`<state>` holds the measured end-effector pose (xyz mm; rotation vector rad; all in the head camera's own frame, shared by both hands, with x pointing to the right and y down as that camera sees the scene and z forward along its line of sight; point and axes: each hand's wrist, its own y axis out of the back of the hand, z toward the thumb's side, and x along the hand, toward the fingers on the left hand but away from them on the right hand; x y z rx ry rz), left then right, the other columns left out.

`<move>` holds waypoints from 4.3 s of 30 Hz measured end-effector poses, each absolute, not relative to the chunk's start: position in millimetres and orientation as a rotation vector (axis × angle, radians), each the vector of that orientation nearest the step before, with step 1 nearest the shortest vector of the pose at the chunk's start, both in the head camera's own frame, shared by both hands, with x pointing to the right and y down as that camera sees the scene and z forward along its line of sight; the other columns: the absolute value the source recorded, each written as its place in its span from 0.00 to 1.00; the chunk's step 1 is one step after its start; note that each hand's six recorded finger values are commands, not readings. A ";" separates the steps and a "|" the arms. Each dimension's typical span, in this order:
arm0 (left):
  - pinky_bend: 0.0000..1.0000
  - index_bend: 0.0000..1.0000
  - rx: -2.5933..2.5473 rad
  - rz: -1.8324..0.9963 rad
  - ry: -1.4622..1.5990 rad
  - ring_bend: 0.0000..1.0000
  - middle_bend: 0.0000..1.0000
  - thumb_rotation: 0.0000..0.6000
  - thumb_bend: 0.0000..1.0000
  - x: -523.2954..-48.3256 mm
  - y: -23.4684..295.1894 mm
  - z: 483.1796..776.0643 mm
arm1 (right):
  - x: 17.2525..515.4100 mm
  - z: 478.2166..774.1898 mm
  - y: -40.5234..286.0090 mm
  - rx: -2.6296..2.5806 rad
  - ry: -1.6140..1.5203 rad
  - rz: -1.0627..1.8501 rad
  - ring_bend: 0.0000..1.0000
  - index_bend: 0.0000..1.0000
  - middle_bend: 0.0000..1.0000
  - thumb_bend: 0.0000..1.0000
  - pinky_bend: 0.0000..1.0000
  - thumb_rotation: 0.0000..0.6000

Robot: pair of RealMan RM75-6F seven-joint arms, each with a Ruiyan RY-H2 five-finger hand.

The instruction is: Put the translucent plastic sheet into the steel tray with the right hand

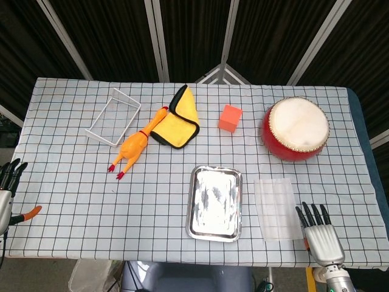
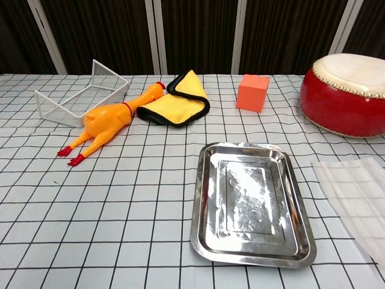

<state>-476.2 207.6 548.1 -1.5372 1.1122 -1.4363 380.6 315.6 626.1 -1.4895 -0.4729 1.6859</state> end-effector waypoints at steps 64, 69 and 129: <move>0.00 0.00 -1.550 -1.443 1.113 0.00 0.00 1.00 0.00 -474.7 209.5 549.7 | 326.8 640.2 289.2 -1.627 -0.691 1.348 0.00 0.62 0.16 0.55 0.00 1.00; 0.00 0.00 -1.546 -1.445 1.117 0.00 0.00 1.00 0.00 -476.2 208.9 549.4 | 302.8 616.0 267.8 -1.680 -0.821 1.264 0.00 0.62 0.16 0.55 0.00 1.00; 0.00 0.00 -1.526 -1.486 1.115 0.00 0.00 1.00 0.00 -484.4 202.7 553.1 | 201.1 625.8 257.9 -2.057 -0.771 1.196 0.00 0.63 0.16 0.56 0.00 1.00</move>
